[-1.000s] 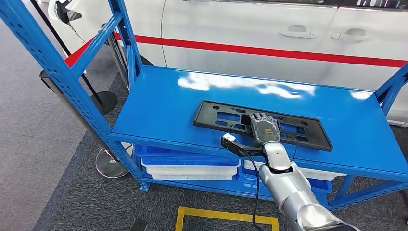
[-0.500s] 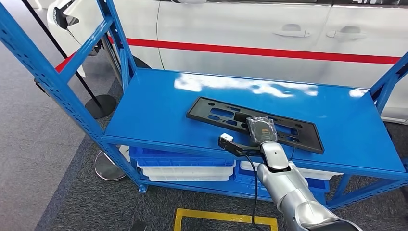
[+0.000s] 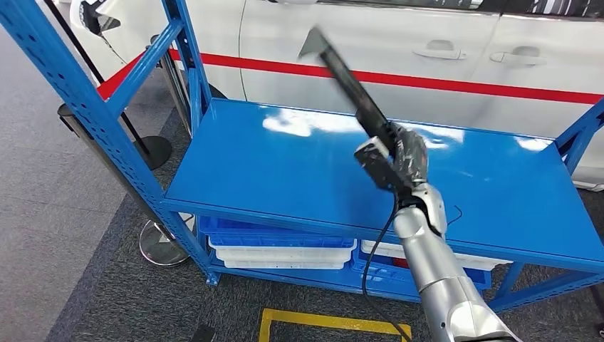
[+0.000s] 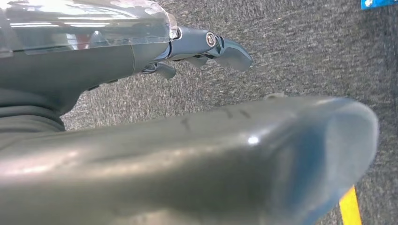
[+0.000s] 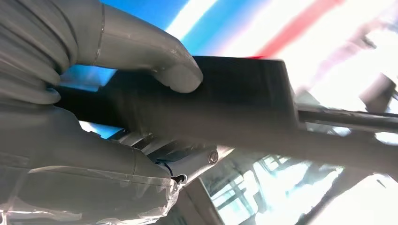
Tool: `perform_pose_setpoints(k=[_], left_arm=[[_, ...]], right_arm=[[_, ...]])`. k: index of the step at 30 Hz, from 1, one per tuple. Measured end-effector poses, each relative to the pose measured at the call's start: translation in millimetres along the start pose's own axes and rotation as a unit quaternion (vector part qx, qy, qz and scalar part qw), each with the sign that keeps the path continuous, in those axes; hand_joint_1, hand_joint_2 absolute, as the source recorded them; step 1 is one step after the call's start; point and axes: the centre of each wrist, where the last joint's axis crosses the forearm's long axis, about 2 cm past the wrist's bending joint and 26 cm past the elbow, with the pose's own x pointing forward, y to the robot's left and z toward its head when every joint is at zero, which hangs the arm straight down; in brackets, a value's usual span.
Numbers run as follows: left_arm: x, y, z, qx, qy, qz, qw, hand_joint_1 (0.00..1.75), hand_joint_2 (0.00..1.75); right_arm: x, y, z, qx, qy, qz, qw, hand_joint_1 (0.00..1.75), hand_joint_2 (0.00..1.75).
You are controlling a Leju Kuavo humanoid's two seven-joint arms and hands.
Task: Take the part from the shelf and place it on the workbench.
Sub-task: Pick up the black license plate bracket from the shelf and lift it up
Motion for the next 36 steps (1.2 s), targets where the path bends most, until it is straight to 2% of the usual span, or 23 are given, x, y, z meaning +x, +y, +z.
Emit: perform_pose_setpoints(k=[3, 5, 9, 13, 17, 19, 23, 26, 32, 36], left_arm=[[-0.8, -1.2, 0.6, 0.001, 0.0, 0.005, 1.0, 0.0, 0.0], [-1.8, -1.1, 1.0, 0.002, 0.0, 0.007, 1.0, 0.0, 0.0], [-3.6, -0.5, 1.5, 0.006, -0.001, 0.01, 1.0, 0.0, 1.75], [-3.7, 0.8, 1.3, 0.015, 0.001, 0.008, 1.0, 0.0, 1.75], [-4.2, 2.6, 1.1, 0.025, 0.001, 0.012, 1.0, 0.0, 1.75], [-5.6, 3.3, 1.4, 0.029, -0.003, 0.024, 0.999, 0.0, 1.75], [-6.7, 4.8, 1.5, 0.038, -0.011, 0.038, 0.998, 0.0, 1.75], [-7.4, 5.7, 1.6, 0.042, -0.013, 0.044, 0.998, 0.0, 1.75], [-5.7, 7.3, 0.6, 0.048, -0.012, 0.052, 0.997, 0.0, 1.75], [-9.2, 8.2, 1.7, 0.052, -0.004, 0.065, 0.997, 0.0, 1.75]], right_arm=[[32.5, -49.4, -23.2, -0.074, -0.047, -0.081, 0.993, 1.75, 1.75], [46.3, -80.8, -28.3, -0.11, -0.088, -0.112, 0.984, 1.75, 1.75], [59.3, -124.2, -27.2, -0.152, -0.154, -0.146, 0.965, 1.75, 1.75], [54.4, -142.3, -15.9, -0.156, -0.18, -0.18, 0.954, 1.75, 1.75], [37.5, -167.5, 2.4, -0.14, -0.194, -0.284, 0.929, 1.75, 1.75], [24.1, -179.4, 17.9, -0.147, -0.205, -0.31, 0.916, 1.75, 1.75], [-3.2, -200.1, 59.9, -0.178, -0.232, -0.3, 0.908, 1.75, 1.75], [-17.4, -209.4, 89.9, -0.179, -0.229, -0.296, 0.91, 1.75, 1.75], [-27.0, -217.7, 124.7, -0.188, -0.208, -0.295, 0.913, 1.75, 1.75], [-38.2, -218.0, 170.7, -0.192, -0.191, -0.295, 0.916, 1.75, 1.75]])
